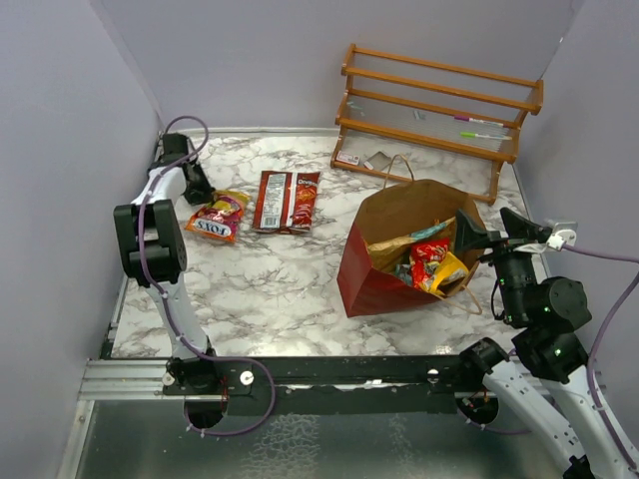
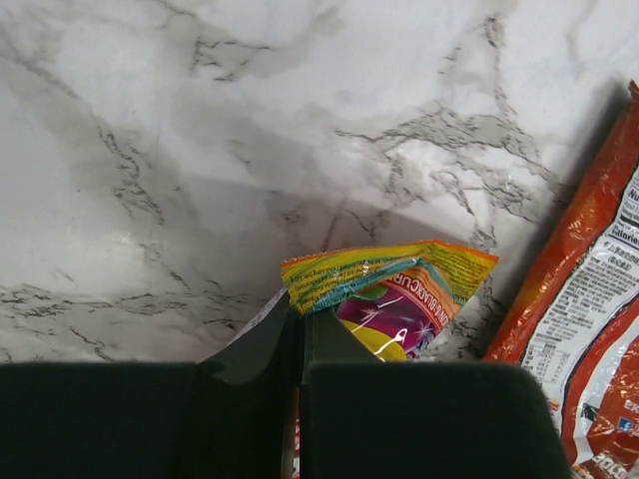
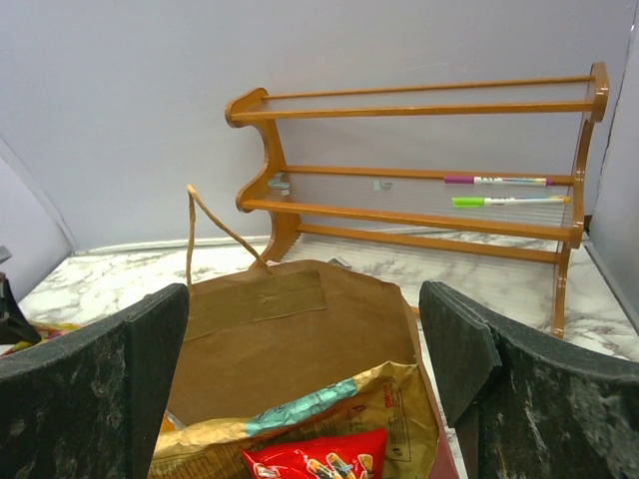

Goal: Take the snacks out of the paper bag
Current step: Place the snack at the center of the board, then take out the snack from the paper bag.

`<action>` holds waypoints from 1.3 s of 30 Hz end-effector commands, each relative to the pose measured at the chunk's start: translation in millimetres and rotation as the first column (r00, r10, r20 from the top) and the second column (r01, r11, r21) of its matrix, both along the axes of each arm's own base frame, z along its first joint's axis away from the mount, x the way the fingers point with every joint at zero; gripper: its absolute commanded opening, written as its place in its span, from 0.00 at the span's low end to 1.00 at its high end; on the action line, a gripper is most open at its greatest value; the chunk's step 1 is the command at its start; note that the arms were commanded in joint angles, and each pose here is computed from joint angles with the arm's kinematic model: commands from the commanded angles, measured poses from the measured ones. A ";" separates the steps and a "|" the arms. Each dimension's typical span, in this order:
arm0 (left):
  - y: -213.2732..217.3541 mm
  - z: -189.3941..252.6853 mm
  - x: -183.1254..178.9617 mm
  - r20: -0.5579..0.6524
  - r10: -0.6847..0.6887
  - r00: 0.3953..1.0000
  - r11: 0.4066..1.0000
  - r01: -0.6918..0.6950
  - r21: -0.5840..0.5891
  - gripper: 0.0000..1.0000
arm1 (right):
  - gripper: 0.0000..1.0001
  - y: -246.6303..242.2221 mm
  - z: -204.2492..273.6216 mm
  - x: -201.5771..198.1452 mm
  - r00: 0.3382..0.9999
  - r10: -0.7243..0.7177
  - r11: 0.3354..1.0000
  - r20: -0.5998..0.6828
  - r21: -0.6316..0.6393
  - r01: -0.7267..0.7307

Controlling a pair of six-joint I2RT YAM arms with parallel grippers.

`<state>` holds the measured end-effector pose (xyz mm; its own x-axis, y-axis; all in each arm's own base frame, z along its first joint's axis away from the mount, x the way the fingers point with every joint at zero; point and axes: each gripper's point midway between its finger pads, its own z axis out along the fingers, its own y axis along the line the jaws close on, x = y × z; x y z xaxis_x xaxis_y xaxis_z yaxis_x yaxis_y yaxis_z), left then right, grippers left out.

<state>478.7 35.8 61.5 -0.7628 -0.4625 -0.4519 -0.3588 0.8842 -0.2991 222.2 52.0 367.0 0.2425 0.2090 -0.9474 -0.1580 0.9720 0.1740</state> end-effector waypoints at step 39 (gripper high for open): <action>-354.5 320.5 -152.6 0.727 -0.627 0.281 0.664 0.680 0.310 0.74 | 0.99 -4.7 4.9 -3.5 1.000 -0.014 1.000 0.021 0.016 0.014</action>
